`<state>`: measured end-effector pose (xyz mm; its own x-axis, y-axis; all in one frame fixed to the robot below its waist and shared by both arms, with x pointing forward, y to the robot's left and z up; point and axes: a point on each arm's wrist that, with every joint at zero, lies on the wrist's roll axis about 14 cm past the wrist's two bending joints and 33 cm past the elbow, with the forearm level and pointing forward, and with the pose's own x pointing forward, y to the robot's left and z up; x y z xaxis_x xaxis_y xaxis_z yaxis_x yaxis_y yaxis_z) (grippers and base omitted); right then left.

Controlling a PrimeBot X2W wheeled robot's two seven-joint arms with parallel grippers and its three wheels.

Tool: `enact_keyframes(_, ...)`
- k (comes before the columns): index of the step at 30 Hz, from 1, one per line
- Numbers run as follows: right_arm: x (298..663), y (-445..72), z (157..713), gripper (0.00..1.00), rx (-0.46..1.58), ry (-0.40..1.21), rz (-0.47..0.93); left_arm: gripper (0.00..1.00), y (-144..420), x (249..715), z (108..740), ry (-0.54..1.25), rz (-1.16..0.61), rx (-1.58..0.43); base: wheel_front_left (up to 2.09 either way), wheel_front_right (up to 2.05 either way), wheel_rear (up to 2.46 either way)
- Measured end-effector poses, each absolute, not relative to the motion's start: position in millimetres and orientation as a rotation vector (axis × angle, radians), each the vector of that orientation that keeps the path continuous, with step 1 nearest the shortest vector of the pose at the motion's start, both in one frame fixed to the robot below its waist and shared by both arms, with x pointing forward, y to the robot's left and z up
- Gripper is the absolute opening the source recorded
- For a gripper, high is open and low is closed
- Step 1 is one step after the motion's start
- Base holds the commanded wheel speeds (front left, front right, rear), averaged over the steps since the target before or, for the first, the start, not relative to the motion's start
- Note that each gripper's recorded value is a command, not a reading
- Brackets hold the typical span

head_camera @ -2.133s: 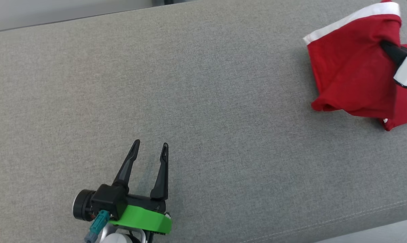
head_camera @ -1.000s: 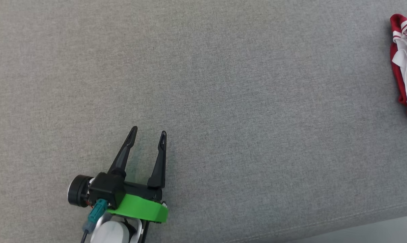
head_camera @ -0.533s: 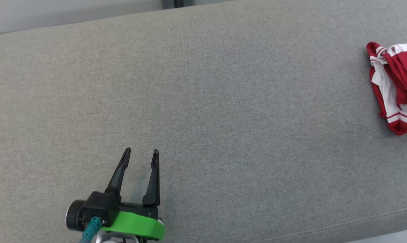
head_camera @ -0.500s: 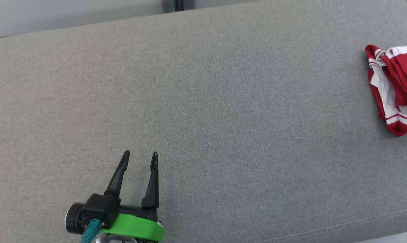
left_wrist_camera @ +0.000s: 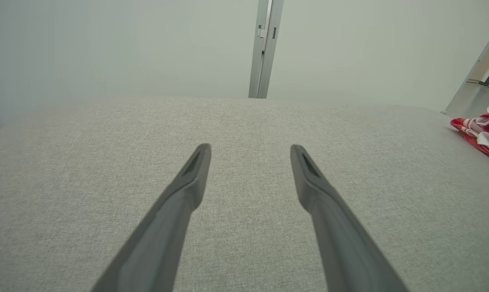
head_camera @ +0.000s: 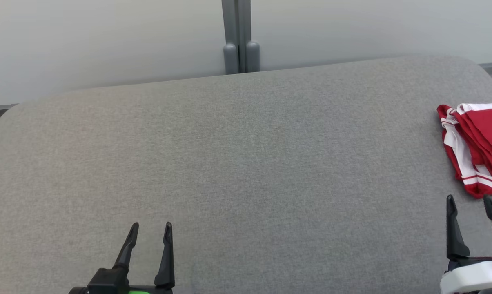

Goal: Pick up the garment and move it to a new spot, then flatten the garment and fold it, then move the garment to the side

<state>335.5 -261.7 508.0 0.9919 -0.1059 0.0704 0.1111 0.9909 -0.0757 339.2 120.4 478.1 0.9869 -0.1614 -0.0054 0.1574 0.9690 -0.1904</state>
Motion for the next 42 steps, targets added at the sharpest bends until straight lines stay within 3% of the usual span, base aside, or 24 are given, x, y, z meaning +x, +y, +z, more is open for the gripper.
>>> enact_keyframes(22, 332.5, -193.2, 496.6, 1.00, 0.007, -0.050, 0.043, 1.00, 172.6, 305.5, 474.2, 0.013, 0.013, -0.154, 0.00, 0.00, 0.00)
enact_keyframes(23, 332.4, -192.4, 496.3, 0.00, 0.008, -0.049, 0.045, 0.00, 171.7, 305.7, 475.1, 0.010, 0.010, -0.141, 0.00, 0.00, 0.00)
enact_keyframes(42, 338.7, -200.0, 481.1, 0.00, 0.330, 0.020, -0.028, 0.00, 182.4, 311.9, 460.7, 0.082, 0.072, -0.434, 0.00, 0.00, 0.00)
